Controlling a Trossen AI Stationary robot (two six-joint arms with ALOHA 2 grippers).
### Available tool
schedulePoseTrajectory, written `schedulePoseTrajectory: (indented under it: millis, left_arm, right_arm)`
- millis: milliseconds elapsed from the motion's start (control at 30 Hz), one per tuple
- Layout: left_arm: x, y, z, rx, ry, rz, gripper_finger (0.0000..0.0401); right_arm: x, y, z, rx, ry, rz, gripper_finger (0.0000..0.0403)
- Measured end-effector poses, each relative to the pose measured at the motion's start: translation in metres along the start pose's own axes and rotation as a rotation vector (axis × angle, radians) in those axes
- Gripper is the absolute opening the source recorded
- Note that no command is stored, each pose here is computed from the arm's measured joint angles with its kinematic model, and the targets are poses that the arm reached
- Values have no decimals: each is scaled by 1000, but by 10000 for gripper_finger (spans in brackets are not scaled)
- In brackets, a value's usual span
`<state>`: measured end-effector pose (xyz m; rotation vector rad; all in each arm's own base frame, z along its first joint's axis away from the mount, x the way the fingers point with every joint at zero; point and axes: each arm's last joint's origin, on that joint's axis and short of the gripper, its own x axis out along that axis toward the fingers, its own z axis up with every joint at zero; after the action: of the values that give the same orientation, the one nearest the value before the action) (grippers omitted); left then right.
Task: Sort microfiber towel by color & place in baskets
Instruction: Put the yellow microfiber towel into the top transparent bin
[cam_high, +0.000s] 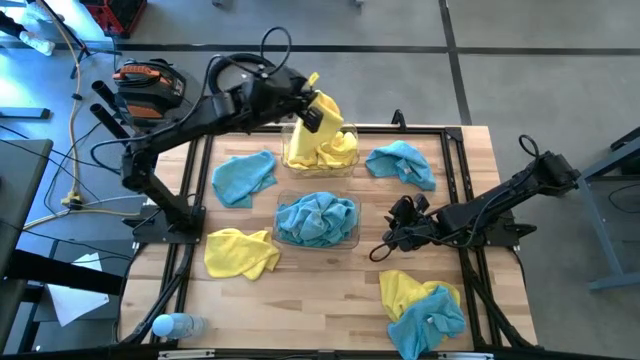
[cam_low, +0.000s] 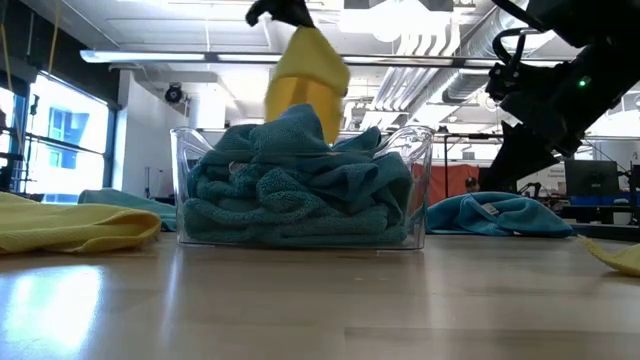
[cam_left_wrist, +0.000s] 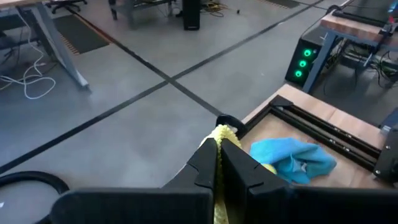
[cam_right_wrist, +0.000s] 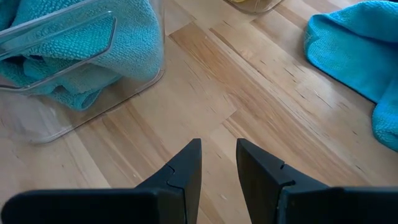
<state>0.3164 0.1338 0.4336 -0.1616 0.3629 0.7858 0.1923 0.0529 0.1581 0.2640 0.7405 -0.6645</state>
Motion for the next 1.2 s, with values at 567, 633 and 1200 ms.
schedulePoseTrajectory:
  millis: [567, 633, 1200]
  left_arm:
    - [73, 12, -77, 183, 514, 416, 0]
    - [88, 5, -85, 183, 529, 355, 0]
    - [165, 5, -141, 102, 716, 182, 0]
  right_arm:
    - [0, -1, -1, -6, 4, -5, 94]
    - [0, -1, -1, -6, 4, -5, 94]
    - [0, 0, -2, 33, 33, 18, 94]
